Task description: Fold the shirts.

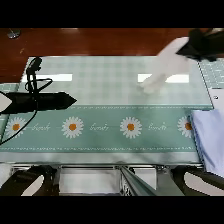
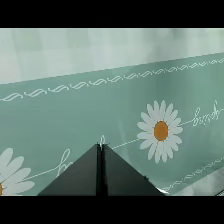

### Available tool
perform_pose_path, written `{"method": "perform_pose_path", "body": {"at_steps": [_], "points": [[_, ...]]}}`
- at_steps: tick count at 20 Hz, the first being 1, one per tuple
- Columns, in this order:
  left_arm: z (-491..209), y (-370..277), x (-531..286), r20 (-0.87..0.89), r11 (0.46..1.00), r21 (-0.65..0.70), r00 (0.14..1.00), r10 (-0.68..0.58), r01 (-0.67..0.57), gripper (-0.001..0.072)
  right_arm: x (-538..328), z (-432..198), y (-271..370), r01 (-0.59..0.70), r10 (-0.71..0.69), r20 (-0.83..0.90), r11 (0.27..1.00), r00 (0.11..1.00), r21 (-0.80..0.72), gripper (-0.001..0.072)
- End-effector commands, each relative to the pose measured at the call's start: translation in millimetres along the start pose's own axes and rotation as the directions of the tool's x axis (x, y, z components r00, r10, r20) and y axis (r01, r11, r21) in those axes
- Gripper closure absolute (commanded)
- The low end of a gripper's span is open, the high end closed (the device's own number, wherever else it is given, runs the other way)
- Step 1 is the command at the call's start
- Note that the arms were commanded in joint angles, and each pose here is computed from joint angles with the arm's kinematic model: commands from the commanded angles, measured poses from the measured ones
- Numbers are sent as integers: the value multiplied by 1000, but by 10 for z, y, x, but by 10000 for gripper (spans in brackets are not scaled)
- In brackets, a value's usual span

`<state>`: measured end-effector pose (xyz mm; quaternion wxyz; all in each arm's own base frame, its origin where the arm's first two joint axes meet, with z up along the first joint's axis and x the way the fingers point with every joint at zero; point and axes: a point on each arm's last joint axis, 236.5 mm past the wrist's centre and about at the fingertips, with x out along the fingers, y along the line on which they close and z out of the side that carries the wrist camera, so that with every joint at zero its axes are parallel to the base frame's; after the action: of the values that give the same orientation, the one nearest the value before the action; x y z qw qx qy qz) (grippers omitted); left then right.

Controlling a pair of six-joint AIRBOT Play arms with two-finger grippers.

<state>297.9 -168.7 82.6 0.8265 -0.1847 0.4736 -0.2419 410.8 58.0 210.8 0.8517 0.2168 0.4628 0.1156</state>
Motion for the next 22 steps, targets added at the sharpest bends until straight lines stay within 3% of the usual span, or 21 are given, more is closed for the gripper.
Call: {"method": "perform_pose_path", "body": {"at_steps": [1,3,6,10,12,13,14,15,18,19,20,21,22], "points": [[9,-2,6,3,1000,1,1000,0,0,677,-770,-270,-764,279,-279,-21,949,960,148,689],[9,-2,6,3,1000,1,1000,0,0,677,-1111,-514,-1115,393,-397,-39,882,917,261,689],[9,-1,9,3,1000,0,1000,0,0,677,-1550,-1180,-1694,580,-569,-164,703,806,412,689],[8,1,10,2,1000,0,1000,0,0,677,-2407,-2549,-2341,831,-772,-433,212,466,515,689],[8,1,10,2,1000,0,1000,0,0,677,-2457,-3073,-2436,832,-785,-479,82,393,549,682],[8,1,10,2,1000,0,1000,0,0,677,-2341,-3281,-2477,819,-774,-497,49,393,571,476],[5,0,10,1,1000,0,1000,0,0,677,-2192,-3427,-2519,824,-750,-523,51,405,564,155],[7,3,9,2,1000,1,1000,1,-1,676,-2047,-3475,-2564,830,-728,-536,83,429,551,83],[286,14,-88,86,995,102,996,13,-22,677,-1704,-2847,-2669,737,-702,-379,308,603,602,90],[533,23,-208,139,995,96,990,21,-35,677,-1610,-2423,-2631,649,-675,-268,405,687,643,189],[823,19,-357,198,994,96,980,29,-49,678,-1474,-1910,-2480,514,-602,-120,542,789,665,382],[1139,-14,-520,257,993,105,966,32,-61,678,-1320,-1242,-2147,319,-460,81,720,884,616,622],[1464,-103,-700,307,990,128,951,24,-66,678,-1236,-662,-1745,141,-305,242,841,921,523,689]]}}
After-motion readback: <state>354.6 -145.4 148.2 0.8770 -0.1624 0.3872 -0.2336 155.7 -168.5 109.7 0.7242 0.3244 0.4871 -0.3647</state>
